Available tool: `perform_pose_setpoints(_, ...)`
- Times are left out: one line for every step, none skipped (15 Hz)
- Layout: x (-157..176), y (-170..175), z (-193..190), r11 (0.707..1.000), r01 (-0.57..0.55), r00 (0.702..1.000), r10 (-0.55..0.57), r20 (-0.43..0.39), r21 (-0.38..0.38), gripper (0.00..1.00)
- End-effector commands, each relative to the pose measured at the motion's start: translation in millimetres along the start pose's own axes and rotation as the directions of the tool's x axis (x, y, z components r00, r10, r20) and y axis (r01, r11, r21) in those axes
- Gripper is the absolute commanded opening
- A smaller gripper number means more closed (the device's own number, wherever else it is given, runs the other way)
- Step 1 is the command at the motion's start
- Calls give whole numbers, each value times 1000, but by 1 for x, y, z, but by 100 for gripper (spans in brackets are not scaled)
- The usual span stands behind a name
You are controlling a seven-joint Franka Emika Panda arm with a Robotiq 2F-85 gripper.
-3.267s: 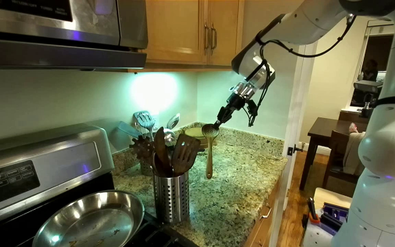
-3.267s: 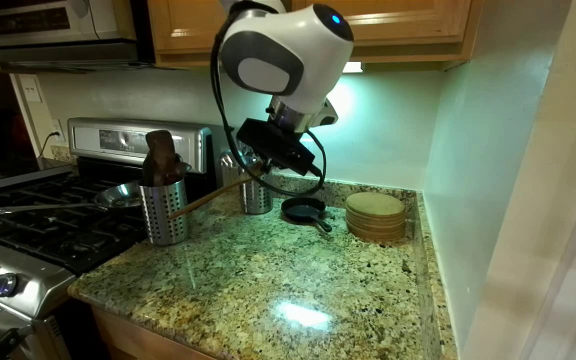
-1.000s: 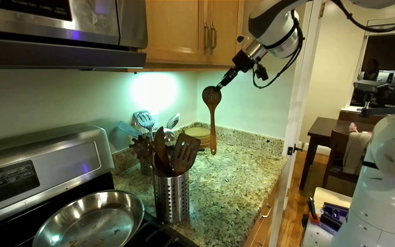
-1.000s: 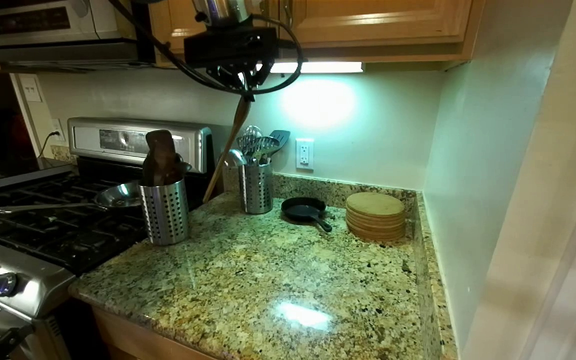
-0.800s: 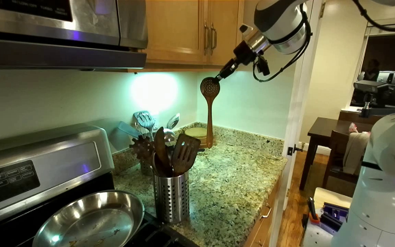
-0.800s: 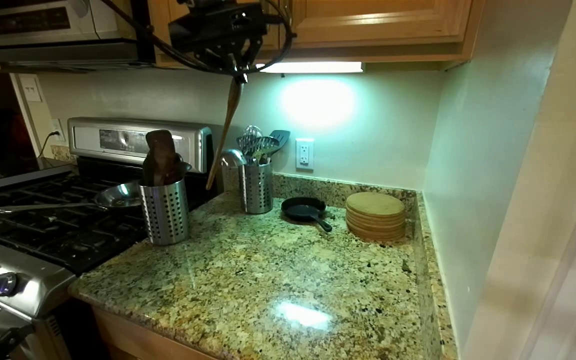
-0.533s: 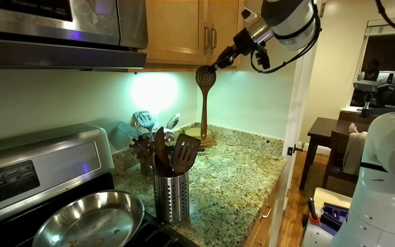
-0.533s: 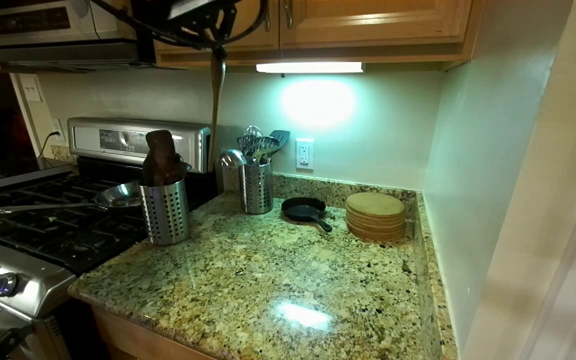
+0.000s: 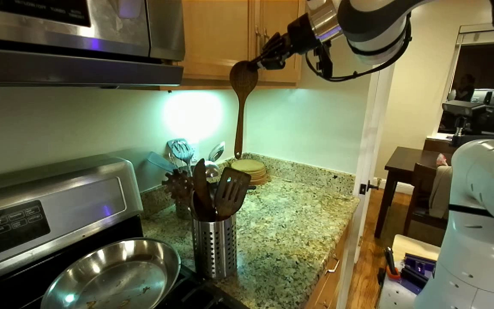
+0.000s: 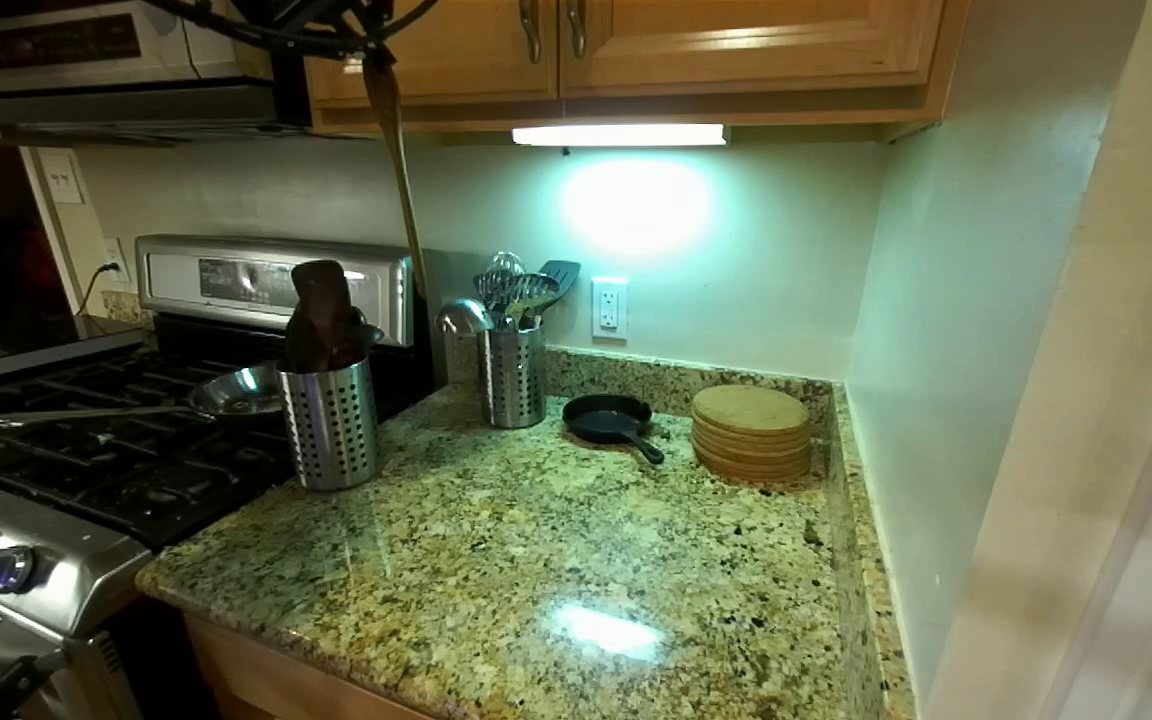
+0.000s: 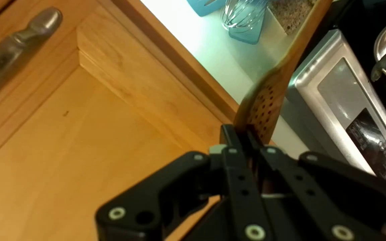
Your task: Pick up the wooden spoon from the counter and put it in the metal container
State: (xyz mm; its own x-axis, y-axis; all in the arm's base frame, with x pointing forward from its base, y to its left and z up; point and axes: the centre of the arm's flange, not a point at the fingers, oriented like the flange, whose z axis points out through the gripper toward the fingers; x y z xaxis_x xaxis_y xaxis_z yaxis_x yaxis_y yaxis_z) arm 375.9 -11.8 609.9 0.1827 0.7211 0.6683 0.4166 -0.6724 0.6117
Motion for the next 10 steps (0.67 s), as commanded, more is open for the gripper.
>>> perform_pose_setpoints(6,-13,-11,1000,10,999,-9,-38,11,5)
perform_pose_setpoints(9,-16,-13,999,12,999,-10,-48,34,5)
perform_pose_setpoints(11,-19,-14,999,12,998,-9,-57,52,5)
perform_pose_setpoints(13,-23,-17,997,10,997,-4,-80,76,5)
perform_pose_setpoints(15,-27,-18,996,11,995,-2,-97,88,5)
perform_pose_setpoints(19,-34,-20,994,14,993,0,-122,111,5)
perform_pose_setpoints(22,-38,-20,991,14,991,4,-137,131,5)
perform_pose_setpoints(27,-44,-18,987,12,989,12,-146,161,5)
perform_pose_setpoints(29,-48,-18,983,15,988,14,-157,184,5)
perform_pose_setpoints(30,-54,-16,978,18,986,17,-165,210,5)
